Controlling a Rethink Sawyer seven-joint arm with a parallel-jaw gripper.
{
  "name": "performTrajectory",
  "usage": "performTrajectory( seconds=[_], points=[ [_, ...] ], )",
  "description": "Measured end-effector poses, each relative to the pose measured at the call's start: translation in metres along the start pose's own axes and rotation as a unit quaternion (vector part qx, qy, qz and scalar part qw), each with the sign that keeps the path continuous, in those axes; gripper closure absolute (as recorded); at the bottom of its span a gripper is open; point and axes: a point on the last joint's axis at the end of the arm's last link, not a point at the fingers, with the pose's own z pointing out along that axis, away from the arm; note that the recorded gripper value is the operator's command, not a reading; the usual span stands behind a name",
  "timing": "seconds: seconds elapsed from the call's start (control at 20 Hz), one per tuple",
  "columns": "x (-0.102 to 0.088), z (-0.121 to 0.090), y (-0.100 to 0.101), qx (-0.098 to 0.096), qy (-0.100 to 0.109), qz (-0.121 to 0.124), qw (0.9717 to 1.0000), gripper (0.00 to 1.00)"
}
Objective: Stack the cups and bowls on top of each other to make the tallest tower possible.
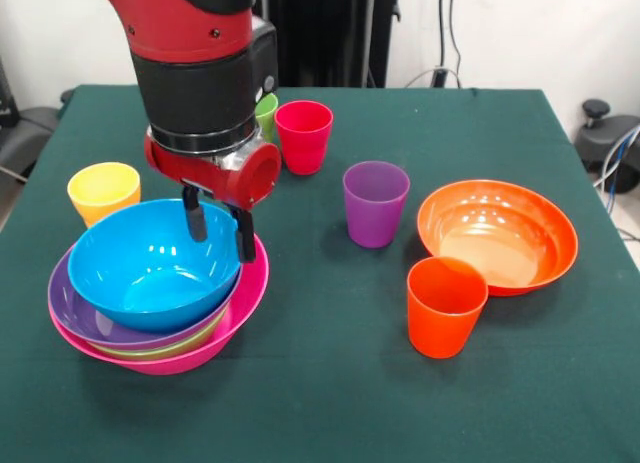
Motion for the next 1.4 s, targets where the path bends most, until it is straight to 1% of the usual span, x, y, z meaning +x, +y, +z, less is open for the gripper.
performTrajectory(
  seconds=[0.2, 0.3, 0.4, 0.5, 0.55, 0.65, 0.7, 0.9, 1.1, 1.4],
  points=[
    [-0.002, -0.015, 0.002, -0.001, -0.007, 0.0, 1.0, 0.0],
    [-0.002, -0.032, 0.006, -0.003, -0.012, -0.001, 0.9999, 0.0],
    [-0.001, -0.043, 0.008, -0.004, -0.014, -0.002, 0.9999, 0.0],
    [0.001, -0.058, 0.012, -0.003, -0.017, -0.004, 0.9998, 0.0],
    [0.004, -0.073, 0.016, -0.001, -0.019, -0.006, 0.9998, 0.0],
    [0.006, -0.084, 0.019, 0.001, -0.018, -0.008, 0.9998, 0.0],
    [0.008, -0.096, 0.023, 0.001, -0.018, -0.01, 0.9998, 0.0],
    [0.015, -0.123, 0.032, 0.0, -0.02, -0.012, 0.9997, 0.0],
    [0.023, -0.141, 0.039, -0.001, -0.027, -0.016, 0.9995, 0.0],
    [0.037, -0.151, 0.044, 0.002, -0.025, -0.018, 0.9995, 0.0]
  ],
)
